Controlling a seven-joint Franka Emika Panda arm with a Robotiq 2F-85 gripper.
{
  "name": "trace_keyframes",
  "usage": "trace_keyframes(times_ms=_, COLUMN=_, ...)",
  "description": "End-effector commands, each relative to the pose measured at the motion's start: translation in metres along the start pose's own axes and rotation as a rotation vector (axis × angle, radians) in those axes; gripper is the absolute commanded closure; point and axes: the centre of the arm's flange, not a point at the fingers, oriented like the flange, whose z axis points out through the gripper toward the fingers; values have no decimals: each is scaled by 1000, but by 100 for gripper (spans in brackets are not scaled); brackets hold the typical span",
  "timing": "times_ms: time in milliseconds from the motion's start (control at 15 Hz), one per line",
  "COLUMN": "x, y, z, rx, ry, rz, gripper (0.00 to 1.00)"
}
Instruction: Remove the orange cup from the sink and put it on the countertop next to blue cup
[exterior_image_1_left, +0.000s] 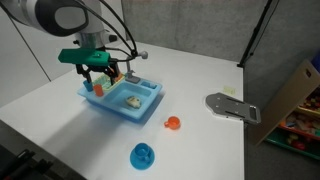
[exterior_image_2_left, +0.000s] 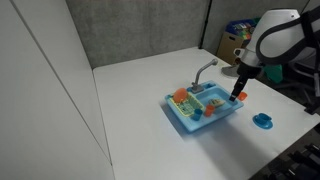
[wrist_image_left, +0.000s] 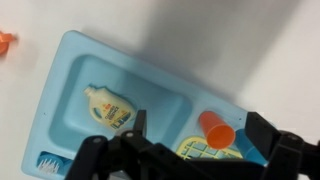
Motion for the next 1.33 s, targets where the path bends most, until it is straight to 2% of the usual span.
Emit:
trace_keyframes(times_ms=0, x=-12, y=-8, z=-17, rx=-17, ry=11, rz=57, gripper=0)
trace_keyframes(times_ms=400, x=-34, y=-17, z=-46, rx=-21, ry=3, rz=205, gripper=0)
trace_keyframes(times_ms=600, x=-51, y=-18, z=-65, rx=-23, ry=-29, rz=290, gripper=0)
trace_keyframes(times_ms=800, x=-68, y=-17, z=-84, rx=20, ry=-74, rz=342, gripper=0)
trace_keyframes(times_ms=933, x=-78, y=-16, z=-98, rx=20, ry=-96, rz=383, gripper=0)
trace_keyframes(times_ms=1267, x=-102, y=-10, z=-137, rx=25, ry=-76, rz=469, gripper=0)
